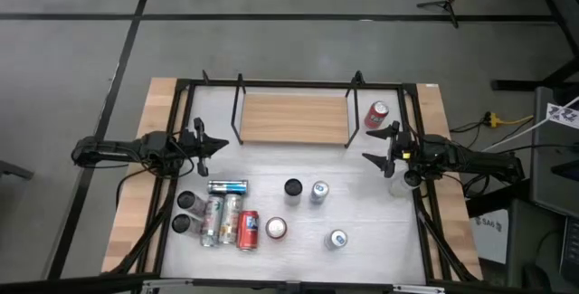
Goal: Place canned beverage on shelf
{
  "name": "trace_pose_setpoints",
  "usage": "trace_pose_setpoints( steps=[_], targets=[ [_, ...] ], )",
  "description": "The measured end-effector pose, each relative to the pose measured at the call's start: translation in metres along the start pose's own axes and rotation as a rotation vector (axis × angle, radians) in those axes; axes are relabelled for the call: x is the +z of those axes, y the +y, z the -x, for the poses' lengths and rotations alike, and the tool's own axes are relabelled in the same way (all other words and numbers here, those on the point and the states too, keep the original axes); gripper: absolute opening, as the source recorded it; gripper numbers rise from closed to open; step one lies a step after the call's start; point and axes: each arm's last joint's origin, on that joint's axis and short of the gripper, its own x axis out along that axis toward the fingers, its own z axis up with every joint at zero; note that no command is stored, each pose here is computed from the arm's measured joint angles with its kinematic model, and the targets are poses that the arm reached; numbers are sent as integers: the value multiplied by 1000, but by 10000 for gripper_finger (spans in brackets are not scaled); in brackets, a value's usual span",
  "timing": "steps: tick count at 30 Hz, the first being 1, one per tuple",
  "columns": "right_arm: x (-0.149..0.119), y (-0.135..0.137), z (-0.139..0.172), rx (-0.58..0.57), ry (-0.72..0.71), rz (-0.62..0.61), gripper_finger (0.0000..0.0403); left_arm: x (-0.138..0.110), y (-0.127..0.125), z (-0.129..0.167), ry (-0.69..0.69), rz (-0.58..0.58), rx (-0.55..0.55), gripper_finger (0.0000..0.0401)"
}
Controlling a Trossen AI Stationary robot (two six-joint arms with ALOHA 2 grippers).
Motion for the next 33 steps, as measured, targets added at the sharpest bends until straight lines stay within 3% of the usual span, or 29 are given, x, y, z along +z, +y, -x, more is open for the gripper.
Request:
trace_pose_setpoints(
  steps=[21, 28, 33],
  targets=[
    [0, 0, 0, 0, 0, -11, 381, 0, 0, 0, 0, 0, 0, 0],
    [5, 1, 0, 12, -59, -216, 381, 0, 0, 0, 0, 0, 0, 0],
    [16, 2, 1, 56, -168, -263, 381, 0, 0, 0, 0, 0, 1, 0]
  ],
)
